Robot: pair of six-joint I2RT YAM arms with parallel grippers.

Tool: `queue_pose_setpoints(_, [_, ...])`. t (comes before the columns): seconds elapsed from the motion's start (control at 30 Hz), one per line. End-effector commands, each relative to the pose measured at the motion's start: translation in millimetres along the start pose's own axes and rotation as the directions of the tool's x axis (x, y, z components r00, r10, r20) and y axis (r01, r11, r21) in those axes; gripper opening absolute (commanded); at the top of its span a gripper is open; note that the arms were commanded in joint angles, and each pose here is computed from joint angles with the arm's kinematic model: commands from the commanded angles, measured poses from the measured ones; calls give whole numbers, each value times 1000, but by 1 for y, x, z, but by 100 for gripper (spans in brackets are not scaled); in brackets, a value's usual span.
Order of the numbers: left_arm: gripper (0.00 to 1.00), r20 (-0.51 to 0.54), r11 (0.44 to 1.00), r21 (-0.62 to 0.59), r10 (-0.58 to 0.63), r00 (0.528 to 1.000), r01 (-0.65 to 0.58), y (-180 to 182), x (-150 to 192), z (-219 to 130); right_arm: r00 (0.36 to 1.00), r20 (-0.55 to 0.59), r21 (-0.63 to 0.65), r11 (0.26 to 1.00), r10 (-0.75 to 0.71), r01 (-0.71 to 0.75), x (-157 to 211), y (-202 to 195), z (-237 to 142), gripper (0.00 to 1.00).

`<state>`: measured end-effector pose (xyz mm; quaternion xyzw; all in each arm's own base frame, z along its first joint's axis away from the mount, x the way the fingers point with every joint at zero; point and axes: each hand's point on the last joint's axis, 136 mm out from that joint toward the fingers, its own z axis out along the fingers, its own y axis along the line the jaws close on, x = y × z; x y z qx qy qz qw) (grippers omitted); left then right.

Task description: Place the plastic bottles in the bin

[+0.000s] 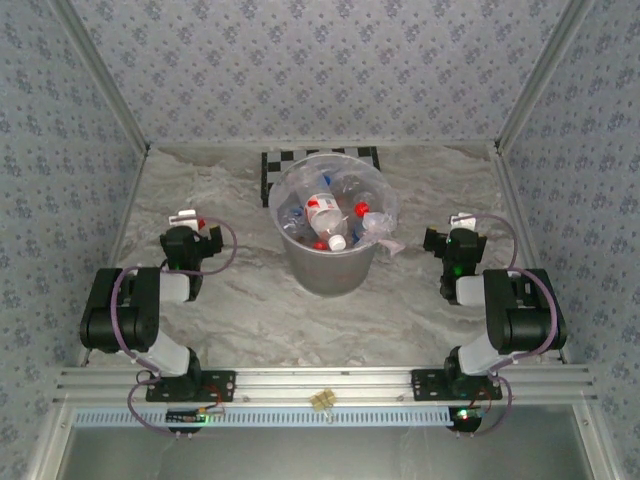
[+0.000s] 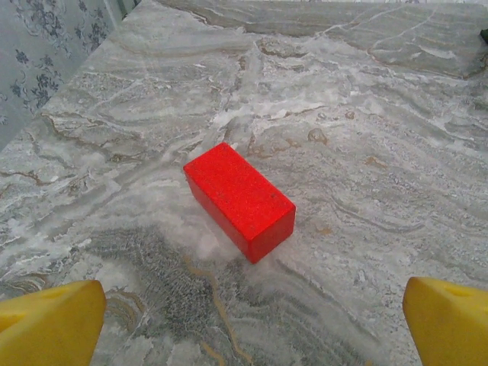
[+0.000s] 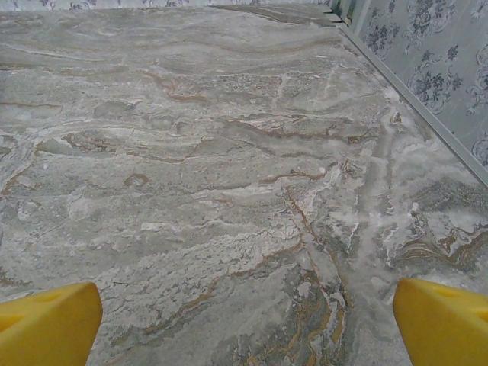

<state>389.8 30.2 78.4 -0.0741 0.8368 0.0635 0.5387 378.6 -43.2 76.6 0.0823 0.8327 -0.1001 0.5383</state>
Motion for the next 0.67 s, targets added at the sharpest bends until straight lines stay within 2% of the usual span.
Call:
queue_pose_setpoints(0.0, [100, 51, 1000, 21, 4, 999, -5, -4, -13, -1, 999, 39, -5, 1000, -13, 13, -12, 2, 0, 100])
queue_pose_setpoints(0.63, [100, 47, 1000, 20, 3, 999, -4, -4, -12, -1, 999, 36, -12, 1000, -10, 11, -11, 2, 1, 100])
